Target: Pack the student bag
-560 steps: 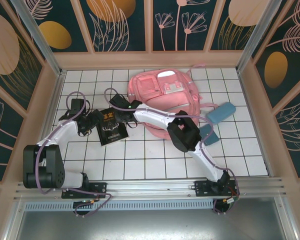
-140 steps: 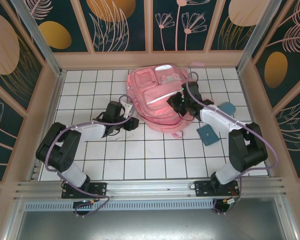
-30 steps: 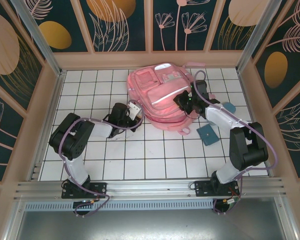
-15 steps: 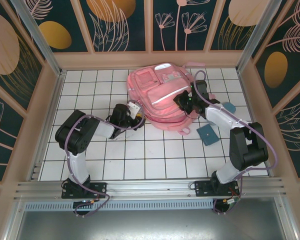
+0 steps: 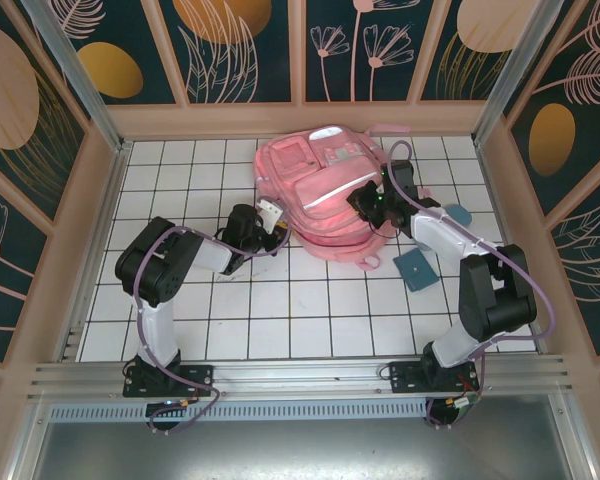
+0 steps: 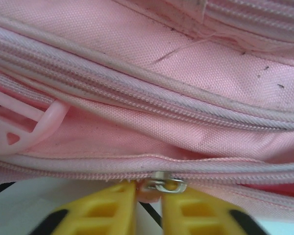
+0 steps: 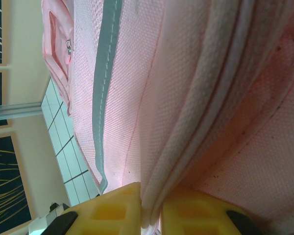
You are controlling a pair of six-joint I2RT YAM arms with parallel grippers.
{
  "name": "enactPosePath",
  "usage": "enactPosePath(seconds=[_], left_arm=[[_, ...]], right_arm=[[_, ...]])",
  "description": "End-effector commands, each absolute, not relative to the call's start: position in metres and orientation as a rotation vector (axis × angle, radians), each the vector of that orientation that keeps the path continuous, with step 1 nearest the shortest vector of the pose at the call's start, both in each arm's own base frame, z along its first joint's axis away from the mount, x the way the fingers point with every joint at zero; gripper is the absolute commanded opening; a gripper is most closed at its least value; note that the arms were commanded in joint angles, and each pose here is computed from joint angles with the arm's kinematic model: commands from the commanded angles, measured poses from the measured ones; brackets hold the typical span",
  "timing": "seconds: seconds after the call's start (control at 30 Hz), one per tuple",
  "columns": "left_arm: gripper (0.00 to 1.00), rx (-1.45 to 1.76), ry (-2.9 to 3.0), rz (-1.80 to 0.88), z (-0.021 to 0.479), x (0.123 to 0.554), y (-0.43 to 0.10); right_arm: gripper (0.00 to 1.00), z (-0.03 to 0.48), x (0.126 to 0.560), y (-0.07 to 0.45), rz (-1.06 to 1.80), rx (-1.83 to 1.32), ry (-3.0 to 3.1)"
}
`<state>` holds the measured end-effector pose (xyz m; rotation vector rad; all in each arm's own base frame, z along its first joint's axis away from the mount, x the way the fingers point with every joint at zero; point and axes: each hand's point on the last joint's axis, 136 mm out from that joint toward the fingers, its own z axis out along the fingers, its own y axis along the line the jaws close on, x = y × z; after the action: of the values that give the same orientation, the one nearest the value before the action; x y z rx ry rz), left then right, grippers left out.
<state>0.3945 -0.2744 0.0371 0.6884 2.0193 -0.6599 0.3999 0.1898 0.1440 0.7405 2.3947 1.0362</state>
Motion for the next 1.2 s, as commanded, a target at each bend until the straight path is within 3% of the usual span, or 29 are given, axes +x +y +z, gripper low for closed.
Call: enactPosePath(seconds=[0.0,0.1,0.73,0.87,1.0,1.17], left_arm=[[0.07,0.702,1.980,-0.649,0.042,0.401,-0.276],[0.00,0.716,1.986,-0.651,0.043,0.396,-0.274],[0.00,0.787,2.025,-0.784,0.043,0.339,-0.283],[0.00,0.709,2.072,-0.703,0.036,0.349,-0.271],[0.27,0.642,2.074,-0.650,0.038,0.365,-0.265],[0.40,0.599,2.071,-0.614,0.038,0.389,-0.264]], right_arm=[[0.15,0.171,0.411,0.187,1.059,0.698,2.295],[0.15,0.172,0.411,0.187,1.056,0.697,2.292],[0.15,0.167,0.411,0.194,1.064,0.694,2.302],[0.15,0.166,0.410,0.196,1.067,0.691,2.305],[0.15,0.167,0.408,0.194,1.049,0.690,2.303],[0.15,0.170,0.407,0.192,1.048,0.691,2.295]])
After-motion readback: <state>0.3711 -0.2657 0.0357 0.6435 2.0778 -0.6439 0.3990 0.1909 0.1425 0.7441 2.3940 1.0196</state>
